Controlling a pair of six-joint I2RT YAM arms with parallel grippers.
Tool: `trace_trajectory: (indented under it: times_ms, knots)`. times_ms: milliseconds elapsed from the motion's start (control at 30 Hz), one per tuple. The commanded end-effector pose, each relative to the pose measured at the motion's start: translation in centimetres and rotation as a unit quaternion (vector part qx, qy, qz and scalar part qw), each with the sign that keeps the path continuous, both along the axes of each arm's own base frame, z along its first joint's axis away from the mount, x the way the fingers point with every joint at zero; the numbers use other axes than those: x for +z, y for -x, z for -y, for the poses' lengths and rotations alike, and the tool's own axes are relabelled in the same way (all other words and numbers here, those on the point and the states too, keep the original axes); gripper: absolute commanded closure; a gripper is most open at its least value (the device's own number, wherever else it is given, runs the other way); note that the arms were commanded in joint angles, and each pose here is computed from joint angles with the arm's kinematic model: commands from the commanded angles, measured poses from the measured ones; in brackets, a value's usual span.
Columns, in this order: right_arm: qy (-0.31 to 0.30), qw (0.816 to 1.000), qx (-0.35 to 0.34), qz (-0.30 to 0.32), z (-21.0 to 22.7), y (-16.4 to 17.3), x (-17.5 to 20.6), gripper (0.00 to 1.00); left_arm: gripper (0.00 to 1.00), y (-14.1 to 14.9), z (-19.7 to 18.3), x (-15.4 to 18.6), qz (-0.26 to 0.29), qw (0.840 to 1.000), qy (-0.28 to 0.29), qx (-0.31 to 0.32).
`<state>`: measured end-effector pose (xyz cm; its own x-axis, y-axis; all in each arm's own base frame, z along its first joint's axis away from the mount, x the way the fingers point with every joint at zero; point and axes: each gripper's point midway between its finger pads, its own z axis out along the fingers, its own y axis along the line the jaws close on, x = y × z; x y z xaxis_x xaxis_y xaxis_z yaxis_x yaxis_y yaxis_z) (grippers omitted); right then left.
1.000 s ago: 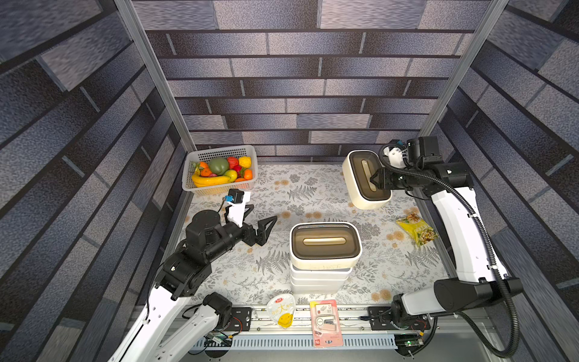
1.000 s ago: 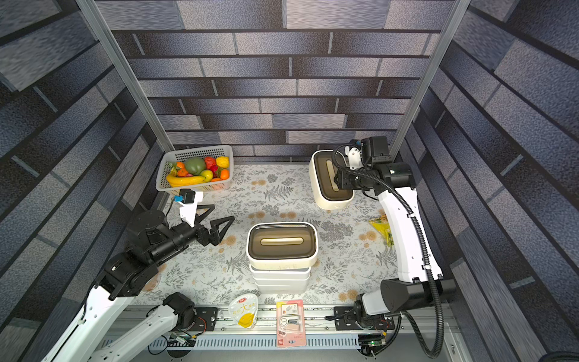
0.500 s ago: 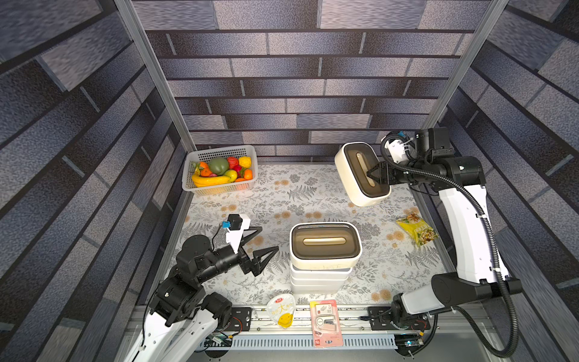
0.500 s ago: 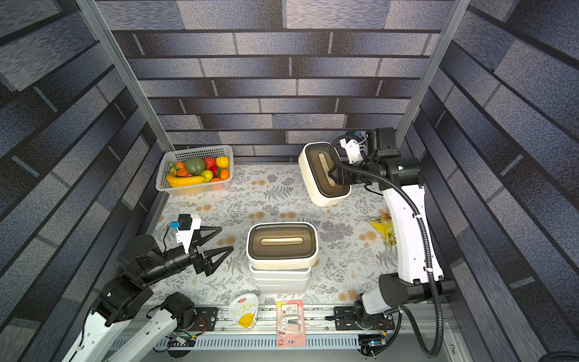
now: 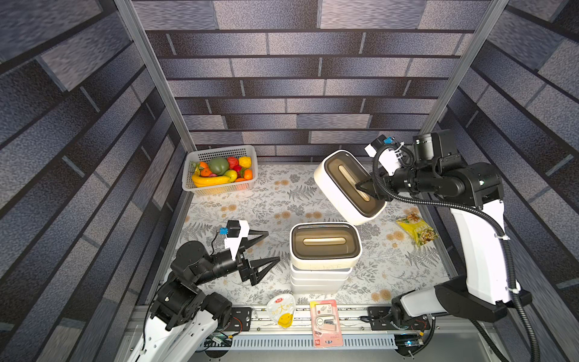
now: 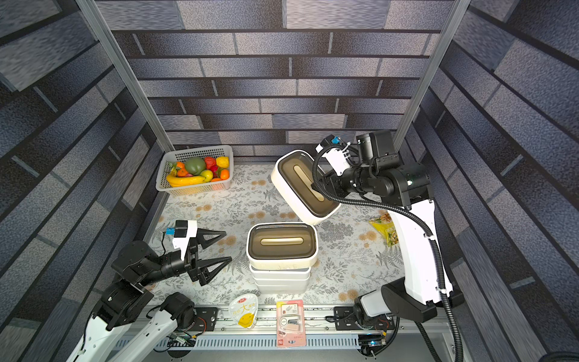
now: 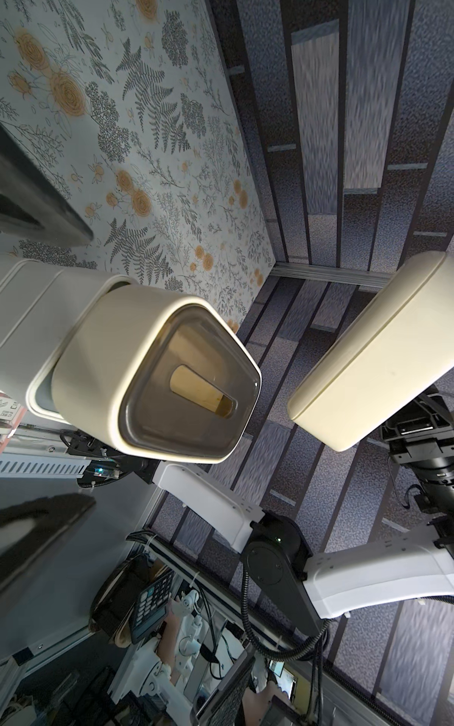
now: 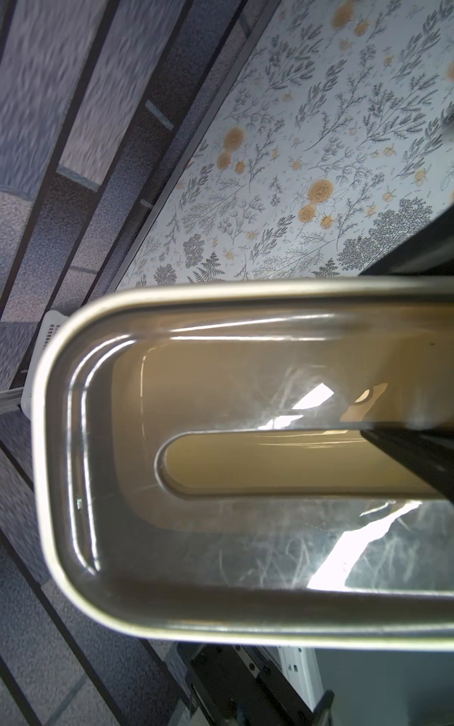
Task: Stack the tissue boxes
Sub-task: Place the tissue box at the tissue box.
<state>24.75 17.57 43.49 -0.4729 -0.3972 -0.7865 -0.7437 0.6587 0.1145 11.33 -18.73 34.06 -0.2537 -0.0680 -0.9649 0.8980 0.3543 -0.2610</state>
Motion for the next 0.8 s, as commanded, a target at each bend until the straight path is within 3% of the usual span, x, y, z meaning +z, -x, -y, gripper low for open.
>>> trace_trajectory:
  times_ms: [0,367,500,767]
  knots:
    - [-0.004,0.999,0.04,0.024,-0.6,2.0,1.4,0.8,0.0,0.5,-0.1,0.6,0.025,1.0,0.005,-0.007]
    - [0.014,0.991,0.13,0.019,-2.1,5.0,0.0,0.79,0.0,-0.3,-0.8,0.7,0.032,0.999,0.009,0.029]
    - [-0.009,0.985,0.171,0.032,-3.0,6.1,0.9,0.79,0.0,-0.8,-1.1,0.8,0.033,0.999,0.014,0.04]
    - [-0.011,0.978,0.206,0.007,-4.1,6.3,-0.2,0.79,0.0,0.5,-0.3,1.5,0.04,0.999,0.033,-0.017]
